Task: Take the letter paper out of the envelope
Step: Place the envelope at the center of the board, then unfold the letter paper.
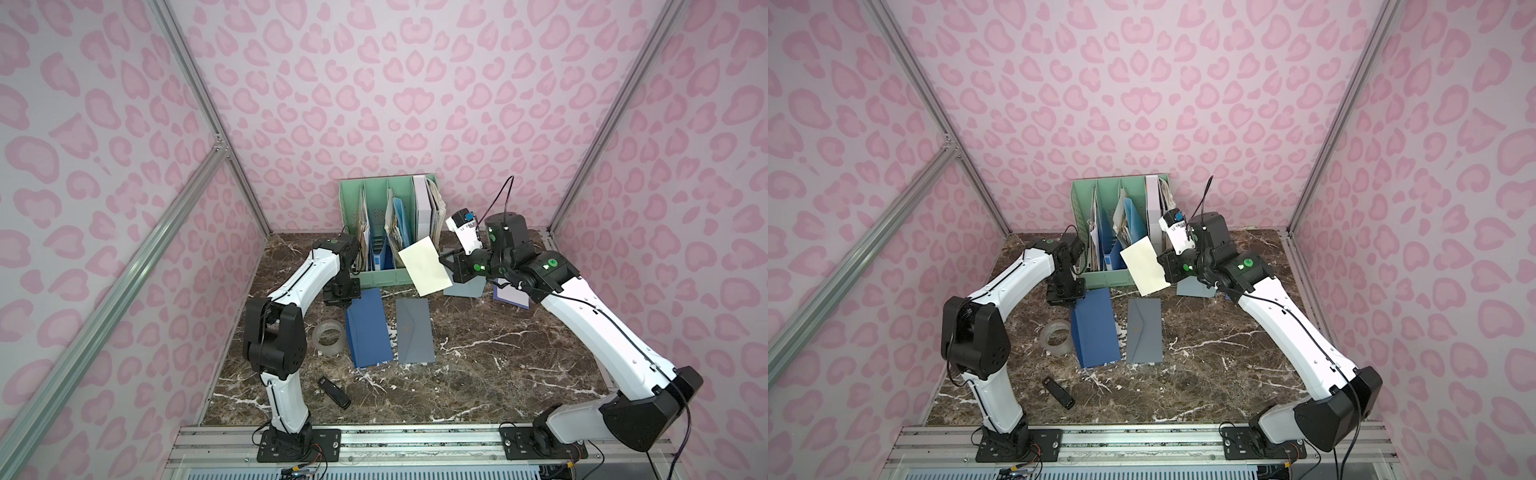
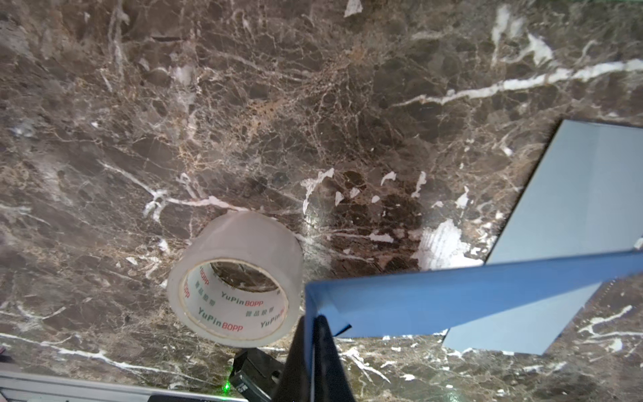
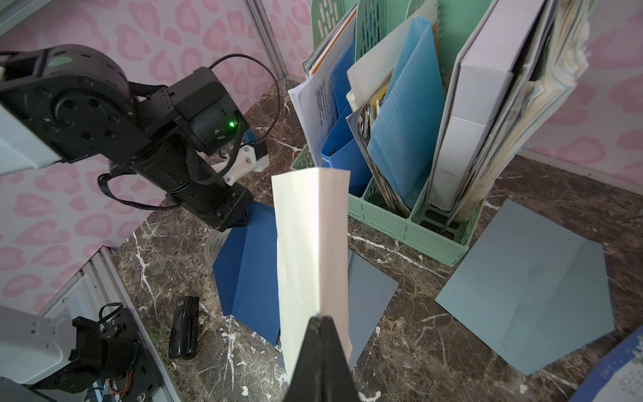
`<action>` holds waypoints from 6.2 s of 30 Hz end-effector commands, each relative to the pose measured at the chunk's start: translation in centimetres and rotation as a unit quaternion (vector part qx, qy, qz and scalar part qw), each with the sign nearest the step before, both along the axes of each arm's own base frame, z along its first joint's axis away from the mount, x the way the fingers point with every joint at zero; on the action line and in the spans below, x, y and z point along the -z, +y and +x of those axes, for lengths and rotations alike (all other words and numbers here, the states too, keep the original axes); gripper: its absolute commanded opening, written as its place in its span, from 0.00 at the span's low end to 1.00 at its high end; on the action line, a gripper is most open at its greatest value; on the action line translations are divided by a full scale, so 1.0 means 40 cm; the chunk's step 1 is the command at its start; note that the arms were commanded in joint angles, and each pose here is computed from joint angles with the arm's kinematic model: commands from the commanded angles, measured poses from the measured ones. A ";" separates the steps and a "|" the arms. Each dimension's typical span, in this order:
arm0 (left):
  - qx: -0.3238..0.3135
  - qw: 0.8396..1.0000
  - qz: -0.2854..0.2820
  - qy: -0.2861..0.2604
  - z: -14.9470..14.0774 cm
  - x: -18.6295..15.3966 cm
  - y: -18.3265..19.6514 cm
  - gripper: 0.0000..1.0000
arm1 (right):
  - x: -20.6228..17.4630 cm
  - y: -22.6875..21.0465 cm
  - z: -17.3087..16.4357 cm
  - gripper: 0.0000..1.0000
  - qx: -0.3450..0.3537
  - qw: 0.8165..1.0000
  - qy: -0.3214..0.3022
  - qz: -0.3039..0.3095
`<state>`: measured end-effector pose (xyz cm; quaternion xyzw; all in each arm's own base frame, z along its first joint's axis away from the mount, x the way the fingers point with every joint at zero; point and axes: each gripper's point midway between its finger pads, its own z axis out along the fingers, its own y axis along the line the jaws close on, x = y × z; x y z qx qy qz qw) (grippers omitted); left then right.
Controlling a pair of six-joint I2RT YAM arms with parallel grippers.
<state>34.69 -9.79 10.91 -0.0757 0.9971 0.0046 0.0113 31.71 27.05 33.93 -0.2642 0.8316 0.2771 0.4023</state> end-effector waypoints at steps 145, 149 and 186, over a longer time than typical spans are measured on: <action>-0.053 0.771 -0.517 -0.368 0.264 -0.785 -0.465 0.00 | -0.198 -0.128 0.088 0.88 0.115 0.925 0.103 0.347; -0.069 0.751 -0.542 -0.370 0.284 -0.809 -0.478 0.00 | -0.171 -0.126 0.110 0.88 0.125 0.913 0.107 0.372; -0.087 0.666 -0.673 -0.309 0.212 -0.854 -0.559 0.00 | -0.245 -0.151 0.276 0.08 0.182 0.844 0.064 0.501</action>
